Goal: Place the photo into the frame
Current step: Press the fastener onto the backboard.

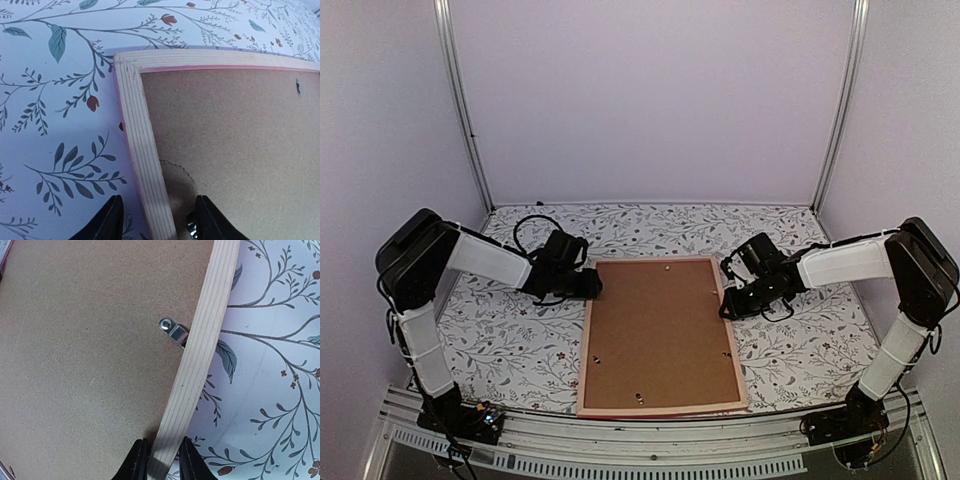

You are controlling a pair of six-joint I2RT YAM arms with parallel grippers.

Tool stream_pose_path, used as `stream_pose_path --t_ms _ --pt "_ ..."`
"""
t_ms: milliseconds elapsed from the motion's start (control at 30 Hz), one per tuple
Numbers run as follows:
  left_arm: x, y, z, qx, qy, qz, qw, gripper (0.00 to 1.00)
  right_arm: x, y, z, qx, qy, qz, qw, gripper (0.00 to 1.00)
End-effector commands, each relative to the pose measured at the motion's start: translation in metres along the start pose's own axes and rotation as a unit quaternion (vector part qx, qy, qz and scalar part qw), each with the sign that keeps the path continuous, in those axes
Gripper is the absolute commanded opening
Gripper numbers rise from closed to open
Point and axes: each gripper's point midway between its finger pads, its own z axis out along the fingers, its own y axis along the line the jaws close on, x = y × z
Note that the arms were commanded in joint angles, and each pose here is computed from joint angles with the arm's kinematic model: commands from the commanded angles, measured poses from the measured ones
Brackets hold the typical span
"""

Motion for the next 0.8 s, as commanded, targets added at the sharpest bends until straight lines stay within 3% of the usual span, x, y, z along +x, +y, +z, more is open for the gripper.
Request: stream_pose_path --t_ms 0,267,767 --pt "0.028 0.008 0.000 -0.028 0.040 0.020 0.999 0.51 0.022 -0.003 0.010 -0.002 0.033 -0.015 0.999 0.23" --pt "0.032 0.009 -0.003 -0.039 0.040 0.024 0.998 0.50 0.022 -0.003 0.012 -0.002 0.034 -0.015 0.999 0.23" --pt "0.048 0.013 -0.013 -0.036 0.048 0.010 0.998 0.38 0.024 -0.004 0.013 -0.002 0.035 -0.015 0.999 0.23"
